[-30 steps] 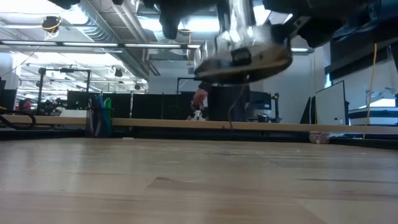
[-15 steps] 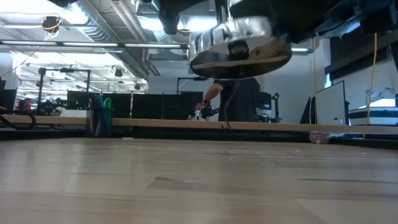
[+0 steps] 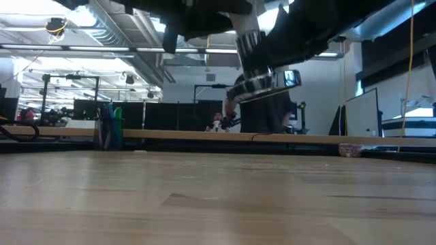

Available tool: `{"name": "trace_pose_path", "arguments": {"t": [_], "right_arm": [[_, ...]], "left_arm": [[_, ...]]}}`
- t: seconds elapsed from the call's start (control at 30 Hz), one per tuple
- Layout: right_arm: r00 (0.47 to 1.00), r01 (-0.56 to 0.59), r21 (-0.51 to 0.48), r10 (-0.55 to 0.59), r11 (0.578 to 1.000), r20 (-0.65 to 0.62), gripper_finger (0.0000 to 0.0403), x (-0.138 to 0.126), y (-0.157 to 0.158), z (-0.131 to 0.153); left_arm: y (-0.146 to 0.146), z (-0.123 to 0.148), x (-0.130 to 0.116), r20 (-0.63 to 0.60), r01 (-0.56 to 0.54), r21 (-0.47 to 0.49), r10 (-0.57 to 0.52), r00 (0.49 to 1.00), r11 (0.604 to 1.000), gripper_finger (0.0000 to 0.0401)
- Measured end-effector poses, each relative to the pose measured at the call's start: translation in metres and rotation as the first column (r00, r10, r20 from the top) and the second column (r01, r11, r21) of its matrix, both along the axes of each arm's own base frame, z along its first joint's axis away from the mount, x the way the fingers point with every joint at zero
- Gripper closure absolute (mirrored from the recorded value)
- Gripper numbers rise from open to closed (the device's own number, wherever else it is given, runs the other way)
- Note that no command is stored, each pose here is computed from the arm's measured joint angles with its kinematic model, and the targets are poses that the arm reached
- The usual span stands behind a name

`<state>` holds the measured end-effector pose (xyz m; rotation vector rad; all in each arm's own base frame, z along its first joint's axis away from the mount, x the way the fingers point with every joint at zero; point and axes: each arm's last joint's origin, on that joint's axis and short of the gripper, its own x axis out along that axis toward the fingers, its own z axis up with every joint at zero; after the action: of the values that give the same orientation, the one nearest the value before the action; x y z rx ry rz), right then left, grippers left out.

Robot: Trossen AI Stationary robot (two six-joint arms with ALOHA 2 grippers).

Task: Screw lightbulb
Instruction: Remove the lightbulb from the lamp

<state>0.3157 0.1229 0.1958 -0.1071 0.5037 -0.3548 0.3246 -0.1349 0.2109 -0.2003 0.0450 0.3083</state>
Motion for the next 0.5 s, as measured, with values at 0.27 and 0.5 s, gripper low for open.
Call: {"name": "trace_pose_path", "arguments": {"t": [0.27, 0.5], "right_arm": [[1.000, 0.007, 0.025, -0.007, 1.000, -0.004, 0.0205, 0.0015, 0.0003, 0.0024], [0.984, -0.172, 0.045, 0.174, 0.984, -0.045, 0.0110, -0.0001, 0.0058, 0.0083]], "left_arm": [[-0.0021, 0.0028, 0.0064, -0.022, -0.043, 0.009, 0.043, 0.999, 0.999, 0.0272], [-0.0052, 0.0034, 0.0056, -0.033, 0.008, 0.029, -0.007, 0.999, 1.000, 0.0272]]}}
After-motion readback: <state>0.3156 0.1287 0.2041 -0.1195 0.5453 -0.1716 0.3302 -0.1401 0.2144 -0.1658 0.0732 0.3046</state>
